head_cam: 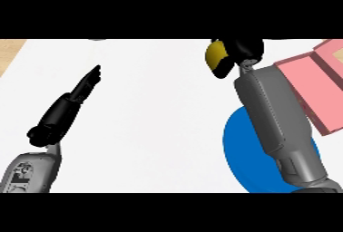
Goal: Pick the lemon from the plate and place it in the cardboard box
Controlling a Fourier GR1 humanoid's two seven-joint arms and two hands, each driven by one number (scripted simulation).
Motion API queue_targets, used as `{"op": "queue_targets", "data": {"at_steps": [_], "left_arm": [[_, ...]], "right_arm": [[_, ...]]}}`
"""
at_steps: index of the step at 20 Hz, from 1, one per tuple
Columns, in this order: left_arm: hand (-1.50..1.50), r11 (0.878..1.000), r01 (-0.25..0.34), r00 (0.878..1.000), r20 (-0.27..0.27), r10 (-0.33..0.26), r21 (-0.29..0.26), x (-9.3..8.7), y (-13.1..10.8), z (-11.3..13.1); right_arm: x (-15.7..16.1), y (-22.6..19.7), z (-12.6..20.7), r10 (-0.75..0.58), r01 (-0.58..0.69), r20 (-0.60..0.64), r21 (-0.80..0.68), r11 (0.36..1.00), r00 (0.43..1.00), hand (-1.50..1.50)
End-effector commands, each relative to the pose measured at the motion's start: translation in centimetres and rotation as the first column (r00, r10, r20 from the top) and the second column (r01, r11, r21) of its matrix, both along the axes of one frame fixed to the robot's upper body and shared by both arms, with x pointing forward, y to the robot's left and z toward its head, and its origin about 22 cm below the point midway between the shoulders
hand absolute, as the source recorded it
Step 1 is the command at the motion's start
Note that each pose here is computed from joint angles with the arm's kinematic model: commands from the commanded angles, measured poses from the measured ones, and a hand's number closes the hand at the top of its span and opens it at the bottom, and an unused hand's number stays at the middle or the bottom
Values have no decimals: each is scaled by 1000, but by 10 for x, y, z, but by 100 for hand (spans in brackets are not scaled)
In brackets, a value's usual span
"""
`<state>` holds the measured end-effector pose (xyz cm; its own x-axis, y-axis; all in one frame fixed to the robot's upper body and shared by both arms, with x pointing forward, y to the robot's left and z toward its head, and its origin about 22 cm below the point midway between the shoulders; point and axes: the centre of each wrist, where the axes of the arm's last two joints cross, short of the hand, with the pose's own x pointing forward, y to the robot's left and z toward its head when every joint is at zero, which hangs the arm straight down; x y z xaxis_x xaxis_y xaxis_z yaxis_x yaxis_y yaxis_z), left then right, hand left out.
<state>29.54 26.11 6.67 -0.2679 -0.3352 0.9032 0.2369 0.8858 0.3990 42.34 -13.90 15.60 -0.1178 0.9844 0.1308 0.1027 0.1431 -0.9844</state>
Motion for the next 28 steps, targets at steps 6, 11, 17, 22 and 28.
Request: {"op": "queue_targets", "data": {"at_steps": [6,11,17,22,28], "left_arm": [[0,1000,0,1000,-27,0,-3,-10,8,-7],[0,1000,-16,1000,-17,16,-12,2,0,-1],[0,1000,-8,1000,2,8,-3,-5,-12,0],[0,1000,-7,1000,-8,7,-2,-4,-7,-5],[0,1000,-16,1000,-15,16,0,-8,-5,-10]], "right_arm": [[13,-44,68,-412,355,173,288,890,894,150],[19,-93,91,-542,453,229,346,822,808,150],[24,-155,87,-624,535,183,370,759,759,150],[16,-216,87,-634,612,85,191,767,769,150],[8,-256,62,-624,657,-215,149,739,751,150]]}}
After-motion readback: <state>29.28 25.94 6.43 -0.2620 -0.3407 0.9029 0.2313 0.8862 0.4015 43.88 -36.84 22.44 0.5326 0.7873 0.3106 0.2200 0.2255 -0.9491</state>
